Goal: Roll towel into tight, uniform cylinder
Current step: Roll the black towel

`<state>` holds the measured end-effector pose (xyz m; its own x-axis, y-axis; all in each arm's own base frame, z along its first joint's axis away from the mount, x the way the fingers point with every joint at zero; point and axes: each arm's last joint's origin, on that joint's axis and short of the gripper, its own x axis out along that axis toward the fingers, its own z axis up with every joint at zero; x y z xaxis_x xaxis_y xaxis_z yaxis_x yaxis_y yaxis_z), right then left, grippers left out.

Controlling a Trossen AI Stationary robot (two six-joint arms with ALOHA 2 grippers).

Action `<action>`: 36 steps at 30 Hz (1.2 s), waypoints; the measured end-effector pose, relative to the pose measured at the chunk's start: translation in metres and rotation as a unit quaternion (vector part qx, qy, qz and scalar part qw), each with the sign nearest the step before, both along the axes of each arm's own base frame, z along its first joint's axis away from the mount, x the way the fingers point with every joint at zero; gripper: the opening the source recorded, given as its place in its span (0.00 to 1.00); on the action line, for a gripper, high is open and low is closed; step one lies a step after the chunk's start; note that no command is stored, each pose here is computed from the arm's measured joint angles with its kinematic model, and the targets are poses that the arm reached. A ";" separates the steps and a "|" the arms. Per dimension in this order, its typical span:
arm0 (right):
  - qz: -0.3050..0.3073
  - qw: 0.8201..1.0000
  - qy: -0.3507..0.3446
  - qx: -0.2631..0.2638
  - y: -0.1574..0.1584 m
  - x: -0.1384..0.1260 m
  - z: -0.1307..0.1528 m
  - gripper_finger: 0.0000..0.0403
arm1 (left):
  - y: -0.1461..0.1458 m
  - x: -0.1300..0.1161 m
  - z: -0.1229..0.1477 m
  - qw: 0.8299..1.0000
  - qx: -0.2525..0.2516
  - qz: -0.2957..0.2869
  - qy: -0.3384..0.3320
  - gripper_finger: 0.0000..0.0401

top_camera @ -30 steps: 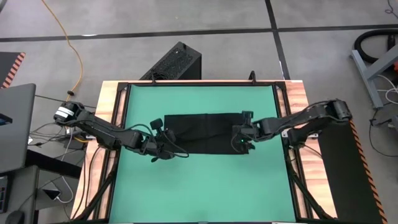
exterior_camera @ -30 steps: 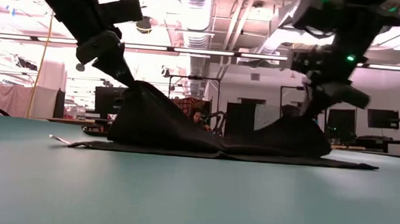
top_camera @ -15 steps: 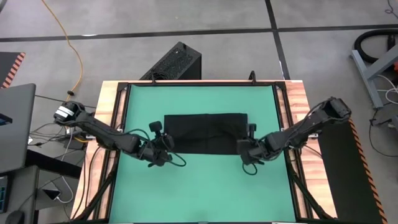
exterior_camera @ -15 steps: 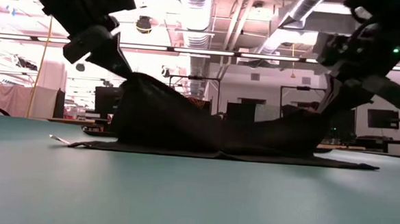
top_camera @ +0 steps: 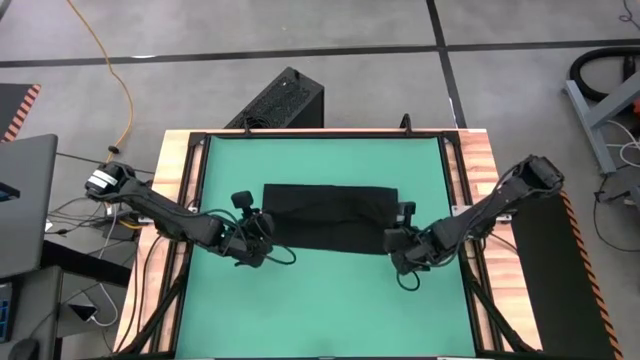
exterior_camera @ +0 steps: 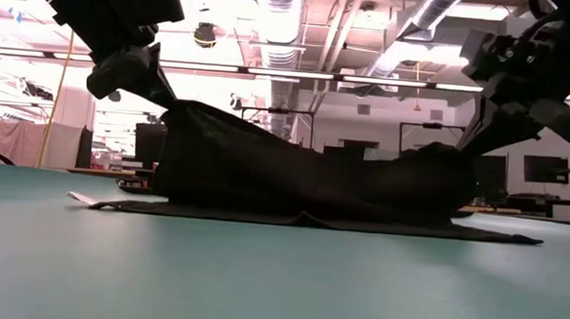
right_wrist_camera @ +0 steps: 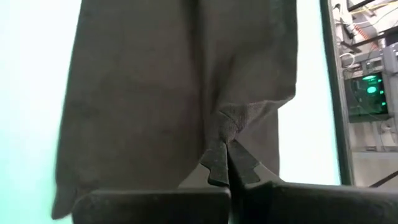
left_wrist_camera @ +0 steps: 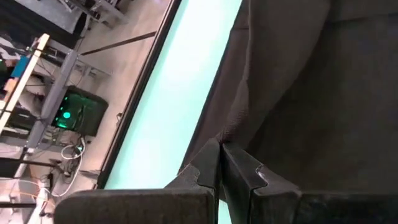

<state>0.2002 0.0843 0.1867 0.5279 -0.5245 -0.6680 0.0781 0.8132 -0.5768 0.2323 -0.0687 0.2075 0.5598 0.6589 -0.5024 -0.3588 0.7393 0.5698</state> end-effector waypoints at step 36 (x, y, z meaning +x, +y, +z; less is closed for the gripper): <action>-0.016 0.998 -0.028 -0.055 0.008 -0.007 0.013 0.00 | -0.001 -0.004 -0.002 0.997 -0.060 -0.025 -0.041 0.00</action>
<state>0.1936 0.0925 0.1994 0.5450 -0.6097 -0.5755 0.1368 0.7419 -0.6564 0.2287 -0.0699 0.2053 0.6339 0.5663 -0.5268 -0.3613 0.8190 0.4457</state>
